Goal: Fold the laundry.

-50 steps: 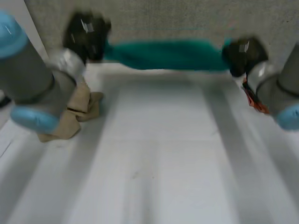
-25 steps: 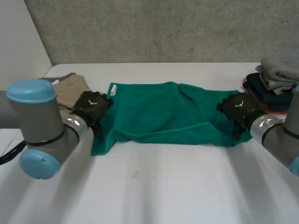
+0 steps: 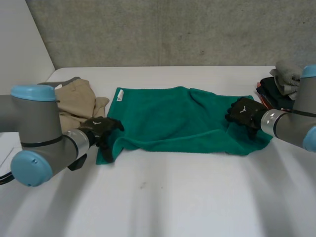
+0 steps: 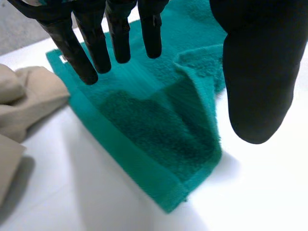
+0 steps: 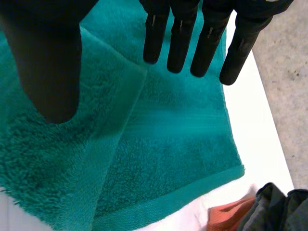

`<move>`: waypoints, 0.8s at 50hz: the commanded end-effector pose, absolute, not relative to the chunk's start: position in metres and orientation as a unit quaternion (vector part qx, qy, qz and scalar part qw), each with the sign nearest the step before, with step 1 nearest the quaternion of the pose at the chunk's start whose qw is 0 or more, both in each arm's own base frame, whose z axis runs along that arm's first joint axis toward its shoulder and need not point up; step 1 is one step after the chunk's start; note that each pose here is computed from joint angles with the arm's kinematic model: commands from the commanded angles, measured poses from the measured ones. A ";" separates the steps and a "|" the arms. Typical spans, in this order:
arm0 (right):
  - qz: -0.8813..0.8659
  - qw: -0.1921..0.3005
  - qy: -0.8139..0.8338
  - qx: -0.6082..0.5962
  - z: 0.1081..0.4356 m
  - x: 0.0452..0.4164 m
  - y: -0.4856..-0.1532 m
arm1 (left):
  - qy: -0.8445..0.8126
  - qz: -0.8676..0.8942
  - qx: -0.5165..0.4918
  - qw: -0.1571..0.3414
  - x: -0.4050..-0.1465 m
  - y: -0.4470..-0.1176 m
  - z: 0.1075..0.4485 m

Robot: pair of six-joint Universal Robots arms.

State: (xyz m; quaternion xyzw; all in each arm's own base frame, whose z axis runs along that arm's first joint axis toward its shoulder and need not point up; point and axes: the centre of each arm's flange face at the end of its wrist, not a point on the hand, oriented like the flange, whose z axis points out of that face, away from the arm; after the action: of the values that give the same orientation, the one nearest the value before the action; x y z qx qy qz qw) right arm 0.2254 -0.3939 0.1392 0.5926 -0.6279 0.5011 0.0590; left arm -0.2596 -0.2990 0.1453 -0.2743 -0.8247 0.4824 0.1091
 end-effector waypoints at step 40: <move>0.487 0.031 -0.719 0.495 0.195 0.179 -0.347 | -0.748 0.563 -0.349 -0.043 -0.268 -0.273 0.203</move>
State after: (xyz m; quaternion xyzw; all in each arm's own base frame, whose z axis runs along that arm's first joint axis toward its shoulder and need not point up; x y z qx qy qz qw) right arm 0.2011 -0.3671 0.1793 0.4980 -0.7068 0.5018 0.0244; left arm -0.2738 -0.2867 0.1931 -0.3220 -0.7609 0.5627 -0.0273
